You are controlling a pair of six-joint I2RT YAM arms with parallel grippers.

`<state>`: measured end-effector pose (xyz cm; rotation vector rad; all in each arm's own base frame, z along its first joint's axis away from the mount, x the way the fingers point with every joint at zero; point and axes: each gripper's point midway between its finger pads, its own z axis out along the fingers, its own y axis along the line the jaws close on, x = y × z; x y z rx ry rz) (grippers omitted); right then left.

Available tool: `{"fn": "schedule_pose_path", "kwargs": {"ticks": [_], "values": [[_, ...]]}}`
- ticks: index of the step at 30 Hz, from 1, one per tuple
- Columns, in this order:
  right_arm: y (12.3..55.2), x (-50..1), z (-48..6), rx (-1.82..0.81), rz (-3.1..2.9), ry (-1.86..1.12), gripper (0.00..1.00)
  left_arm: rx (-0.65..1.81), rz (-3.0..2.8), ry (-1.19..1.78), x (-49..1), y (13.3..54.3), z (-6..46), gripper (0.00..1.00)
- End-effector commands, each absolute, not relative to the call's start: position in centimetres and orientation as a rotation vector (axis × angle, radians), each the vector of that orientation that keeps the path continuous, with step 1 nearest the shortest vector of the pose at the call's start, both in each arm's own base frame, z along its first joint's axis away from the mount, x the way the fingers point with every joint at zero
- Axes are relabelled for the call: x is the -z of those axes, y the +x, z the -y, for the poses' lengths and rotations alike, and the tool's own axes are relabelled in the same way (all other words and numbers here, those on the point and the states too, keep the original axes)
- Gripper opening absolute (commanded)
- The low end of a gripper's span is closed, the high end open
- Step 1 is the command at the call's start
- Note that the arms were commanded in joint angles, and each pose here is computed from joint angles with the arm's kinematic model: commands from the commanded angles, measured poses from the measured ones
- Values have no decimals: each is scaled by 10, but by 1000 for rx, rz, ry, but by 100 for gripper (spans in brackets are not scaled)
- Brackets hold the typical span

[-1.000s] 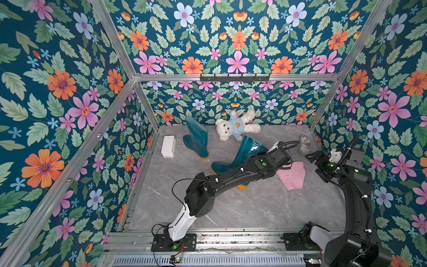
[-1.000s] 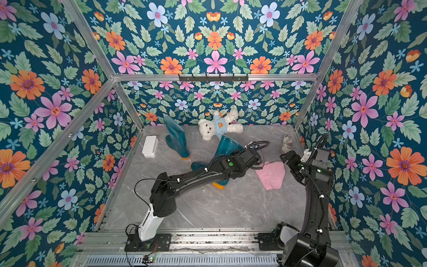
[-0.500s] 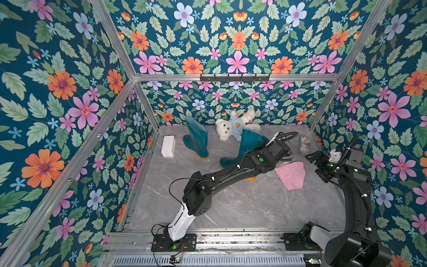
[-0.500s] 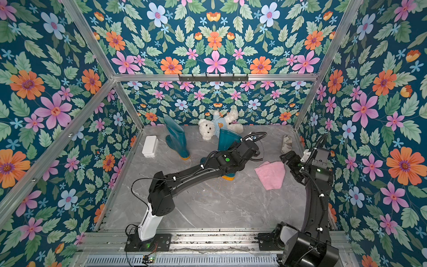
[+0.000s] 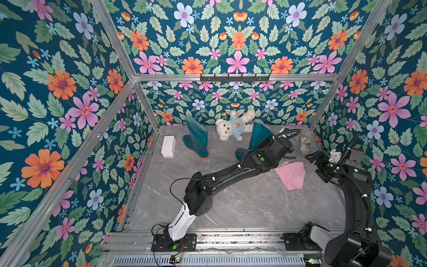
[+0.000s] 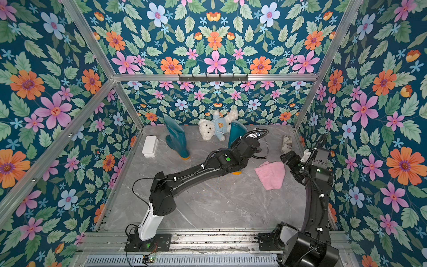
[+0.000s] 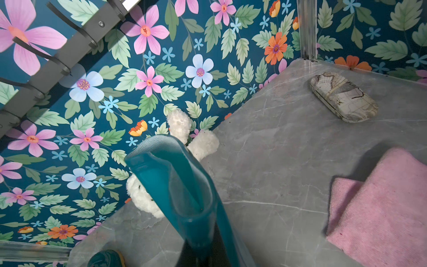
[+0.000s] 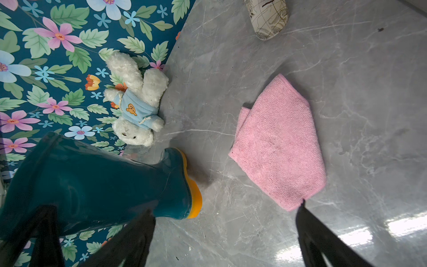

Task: Wipe the rubber boots with a cloth
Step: Adjust the rubber boot at the center of the board.

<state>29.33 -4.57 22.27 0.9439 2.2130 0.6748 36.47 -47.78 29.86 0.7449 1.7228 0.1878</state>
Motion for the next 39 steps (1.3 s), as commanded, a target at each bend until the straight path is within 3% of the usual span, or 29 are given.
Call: {"fn": "schedule_pose_path", "kwargs": {"ticks": [1,26,37,39], "values": [[294,-223,47,-661,-2209,940,95,-216,-1660,678,-322,372,477,0],[295,-219,47,-673,-2211,945,95,-335,-1717,530,-267,412,441,0],[295,-219,46,-675,-2210,945,95,-288,-1773,522,-255,404,437,0],[295,-220,46,-679,-2210,945,95,-281,-1781,518,-254,402,436,7]]}}
